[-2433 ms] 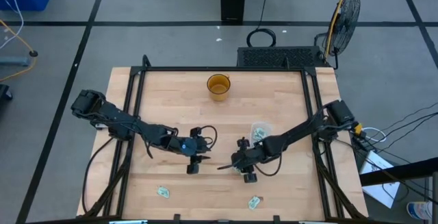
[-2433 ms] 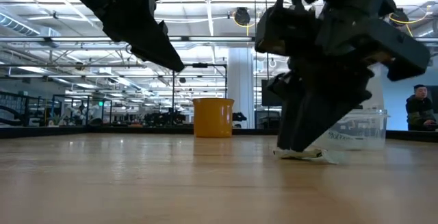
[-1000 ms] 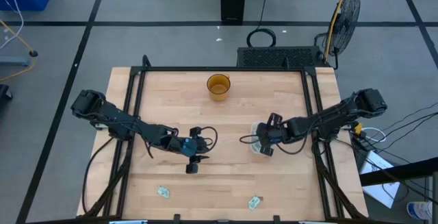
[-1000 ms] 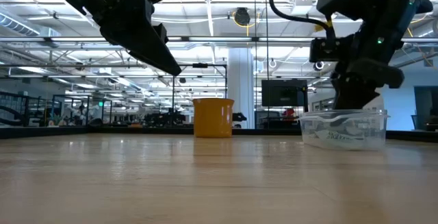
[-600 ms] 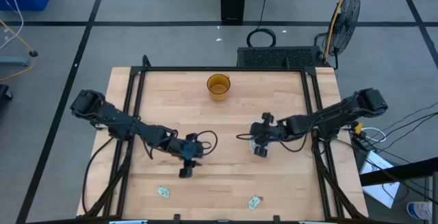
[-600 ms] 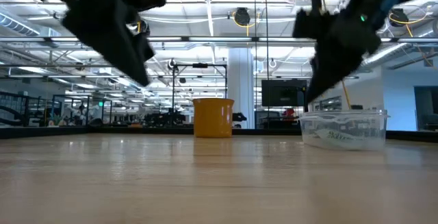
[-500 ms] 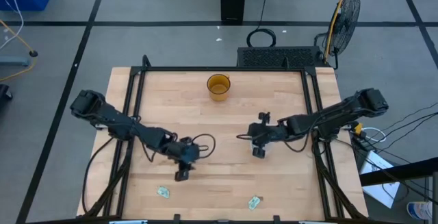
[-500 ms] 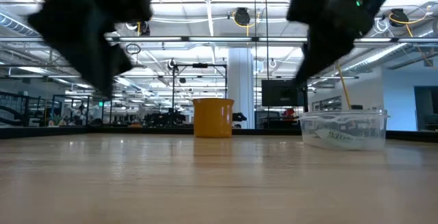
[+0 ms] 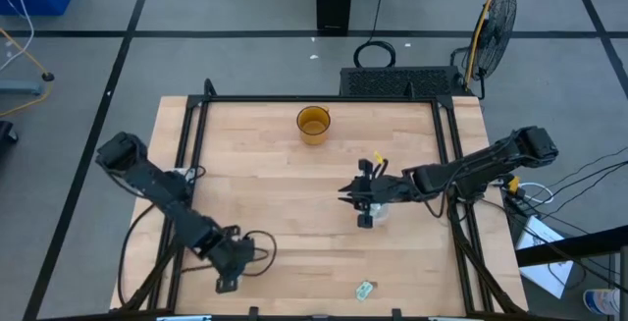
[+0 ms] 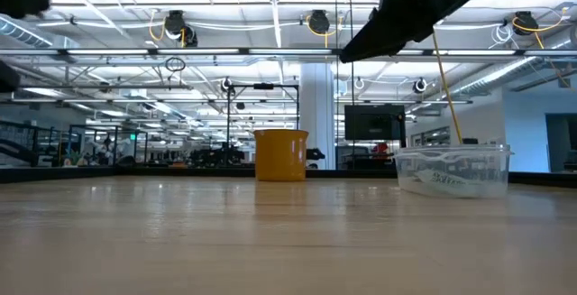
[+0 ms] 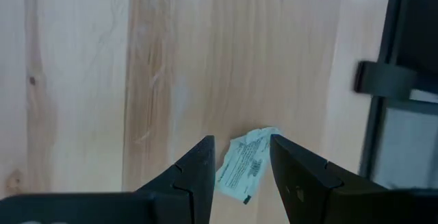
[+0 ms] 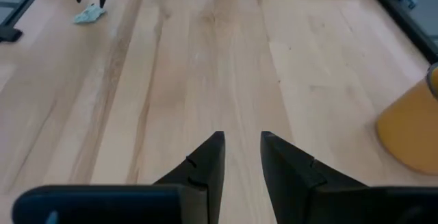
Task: Pick and place Stevia / Truvia into bins
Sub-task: Put the white stevia packet into the transparent bin
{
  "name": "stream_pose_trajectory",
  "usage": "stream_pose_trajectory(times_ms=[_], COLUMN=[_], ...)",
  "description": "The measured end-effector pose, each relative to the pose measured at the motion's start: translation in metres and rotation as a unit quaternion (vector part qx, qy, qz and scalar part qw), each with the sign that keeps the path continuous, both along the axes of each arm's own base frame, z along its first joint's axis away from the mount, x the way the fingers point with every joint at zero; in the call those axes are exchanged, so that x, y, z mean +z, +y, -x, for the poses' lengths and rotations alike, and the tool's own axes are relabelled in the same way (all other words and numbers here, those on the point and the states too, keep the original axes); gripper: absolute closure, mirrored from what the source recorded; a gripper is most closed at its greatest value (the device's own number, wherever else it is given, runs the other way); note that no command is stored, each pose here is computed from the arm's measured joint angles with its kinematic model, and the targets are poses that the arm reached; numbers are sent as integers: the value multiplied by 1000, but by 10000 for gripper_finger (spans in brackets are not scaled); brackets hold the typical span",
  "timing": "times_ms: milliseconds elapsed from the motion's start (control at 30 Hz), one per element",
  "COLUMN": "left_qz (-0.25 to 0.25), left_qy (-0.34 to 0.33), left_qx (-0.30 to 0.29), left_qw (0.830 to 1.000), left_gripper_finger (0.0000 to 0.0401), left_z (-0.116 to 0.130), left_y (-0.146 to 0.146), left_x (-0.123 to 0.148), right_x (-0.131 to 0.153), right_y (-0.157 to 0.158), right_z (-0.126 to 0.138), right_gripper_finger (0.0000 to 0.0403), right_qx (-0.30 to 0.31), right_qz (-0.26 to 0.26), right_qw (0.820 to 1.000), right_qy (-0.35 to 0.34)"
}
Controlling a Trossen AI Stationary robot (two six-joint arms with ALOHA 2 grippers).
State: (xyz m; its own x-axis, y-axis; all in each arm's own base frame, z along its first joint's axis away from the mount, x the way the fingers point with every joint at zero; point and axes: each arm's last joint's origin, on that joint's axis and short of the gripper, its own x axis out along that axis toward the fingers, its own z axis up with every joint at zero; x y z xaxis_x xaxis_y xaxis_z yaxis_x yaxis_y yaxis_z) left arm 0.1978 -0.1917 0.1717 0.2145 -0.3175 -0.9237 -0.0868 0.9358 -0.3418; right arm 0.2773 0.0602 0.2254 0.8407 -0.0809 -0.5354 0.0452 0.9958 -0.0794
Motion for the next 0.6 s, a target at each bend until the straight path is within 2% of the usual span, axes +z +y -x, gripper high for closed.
stream_pose_trajectory(times_ms=[100, 300, 433, 600], left_qz=[-25, -26, -34, -4], left_qy=[-16, -11, 3, -2], left_qx=[-10, -6, 2, 11], left_qw=[1000, 1000, 999, 1000], left_gripper_finger=[256, 256, 256, 256], left_z=[9, 20, 27, 32], left_y=[-8, -17, -13, -9], left_x=[-1, -3, -13, -30], right_x=[2, 3, 3, 5], right_y=[-2, -4, -7, -7], right_z=[-2, -3, -3, -4], right_gripper_finger=[316, 316, 316, 316], right_qx=[2, 8, 7, 6], right_qz=[6, 22, 29, 27], right_qw=[1000, 1000, 999, 999], right_qy=[-10, -16, -15, -25])
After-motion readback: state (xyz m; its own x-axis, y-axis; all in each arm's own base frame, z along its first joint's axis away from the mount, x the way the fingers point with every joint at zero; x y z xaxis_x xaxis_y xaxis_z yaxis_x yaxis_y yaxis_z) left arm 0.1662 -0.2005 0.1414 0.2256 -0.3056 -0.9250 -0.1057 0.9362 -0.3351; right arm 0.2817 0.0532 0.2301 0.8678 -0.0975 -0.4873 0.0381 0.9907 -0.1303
